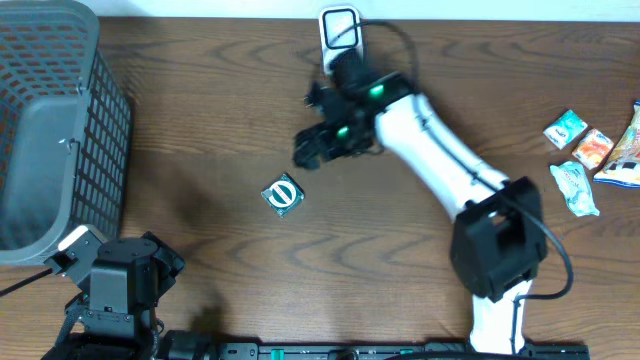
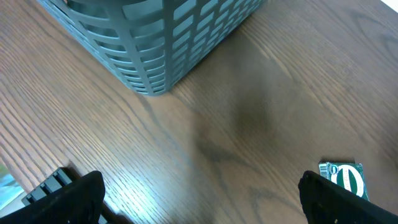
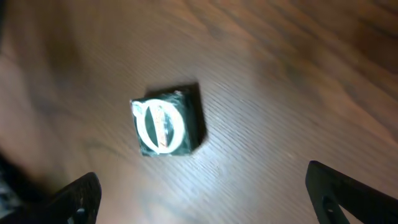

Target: Scan the item barcode

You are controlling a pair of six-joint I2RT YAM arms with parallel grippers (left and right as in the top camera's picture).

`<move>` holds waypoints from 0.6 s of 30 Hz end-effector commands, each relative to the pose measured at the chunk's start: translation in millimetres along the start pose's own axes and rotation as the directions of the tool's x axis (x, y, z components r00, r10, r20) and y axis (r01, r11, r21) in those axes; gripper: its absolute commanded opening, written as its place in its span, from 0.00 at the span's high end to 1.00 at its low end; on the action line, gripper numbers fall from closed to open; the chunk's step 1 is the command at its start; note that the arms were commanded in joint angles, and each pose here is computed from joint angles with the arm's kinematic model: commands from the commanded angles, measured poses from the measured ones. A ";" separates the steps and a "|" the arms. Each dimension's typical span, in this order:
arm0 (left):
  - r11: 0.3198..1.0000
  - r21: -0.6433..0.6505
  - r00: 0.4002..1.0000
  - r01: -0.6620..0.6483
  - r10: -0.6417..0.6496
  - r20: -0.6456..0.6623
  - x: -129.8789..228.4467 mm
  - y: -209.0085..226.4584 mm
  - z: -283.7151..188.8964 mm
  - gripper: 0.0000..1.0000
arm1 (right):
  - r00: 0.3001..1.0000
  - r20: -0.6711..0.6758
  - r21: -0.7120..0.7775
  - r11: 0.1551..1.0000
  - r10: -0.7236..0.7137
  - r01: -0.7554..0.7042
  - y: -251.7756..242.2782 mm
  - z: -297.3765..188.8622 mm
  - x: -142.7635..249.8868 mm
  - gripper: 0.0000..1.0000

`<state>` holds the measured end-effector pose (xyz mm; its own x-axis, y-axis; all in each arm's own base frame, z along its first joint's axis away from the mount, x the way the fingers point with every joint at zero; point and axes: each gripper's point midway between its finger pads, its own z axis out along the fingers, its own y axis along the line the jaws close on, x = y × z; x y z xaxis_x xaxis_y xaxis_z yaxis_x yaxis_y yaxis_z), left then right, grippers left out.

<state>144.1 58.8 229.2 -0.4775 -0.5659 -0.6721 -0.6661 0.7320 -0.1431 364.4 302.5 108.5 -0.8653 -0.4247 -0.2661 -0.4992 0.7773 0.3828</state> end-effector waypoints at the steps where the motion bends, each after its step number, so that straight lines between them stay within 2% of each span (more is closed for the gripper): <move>1: 1.000 -0.015 1.000 0.015 -0.014 0.011 -1.8 3.0 -0.1 0.02 | 0.994 0.050 0.192 0.977 -0.102 0.090 11.4 1.1 -8.5 0.01; 8: 1.000 -0.015 1.000 0.015 -0.014 0.011 -1.8 3.0 -0.1 0.02 | 0.980 0.056 0.357 0.921 -0.191 0.159 19.4 6.0 -9.3 0.01; 15: 1.000 -0.015 1.000 0.015 -0.014 0.011 -1.8 3.0 -0.1 0.02 | 0.973 0.062 0.328 0.926 -0.220 0.189 28.1 11.6 -10.4 0.01; 18: 1.000 -0.015 1.000 0.015 -0.015 0.011 -1.8 3.0 -0.1 0.02 | 0.957 0.036 0.268 0.925 -0.289 0.270 38.6 19.1 -6.2 0.01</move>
<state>144.1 58.8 229.2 -0.4774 -0.5658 -0.6723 -0.6662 0.7319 -0.1429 360.5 336.6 104.2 -0.7332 -0.5597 -0.3863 -0.6158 0.7874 0.0279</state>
